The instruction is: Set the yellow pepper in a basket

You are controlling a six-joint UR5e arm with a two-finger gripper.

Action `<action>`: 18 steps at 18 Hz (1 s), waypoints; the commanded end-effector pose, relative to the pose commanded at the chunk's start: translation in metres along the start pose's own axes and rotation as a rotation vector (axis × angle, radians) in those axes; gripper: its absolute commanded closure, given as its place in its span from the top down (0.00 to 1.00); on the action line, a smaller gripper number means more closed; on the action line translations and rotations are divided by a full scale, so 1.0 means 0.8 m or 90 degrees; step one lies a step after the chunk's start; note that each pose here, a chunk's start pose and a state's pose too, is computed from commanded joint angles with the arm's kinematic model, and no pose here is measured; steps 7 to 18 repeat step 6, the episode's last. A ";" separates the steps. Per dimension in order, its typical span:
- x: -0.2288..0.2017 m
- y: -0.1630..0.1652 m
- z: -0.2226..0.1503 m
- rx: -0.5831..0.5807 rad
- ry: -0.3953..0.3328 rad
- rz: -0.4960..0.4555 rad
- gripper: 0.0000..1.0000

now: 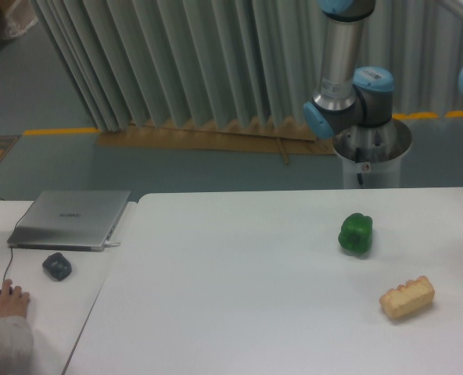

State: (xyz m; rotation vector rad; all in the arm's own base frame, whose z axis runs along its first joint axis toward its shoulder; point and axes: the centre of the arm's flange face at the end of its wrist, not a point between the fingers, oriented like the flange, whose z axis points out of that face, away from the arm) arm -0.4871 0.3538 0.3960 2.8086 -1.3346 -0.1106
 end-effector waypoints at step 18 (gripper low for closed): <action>-0.001 0.000 0.001 0.000 0.000 0.001 1.00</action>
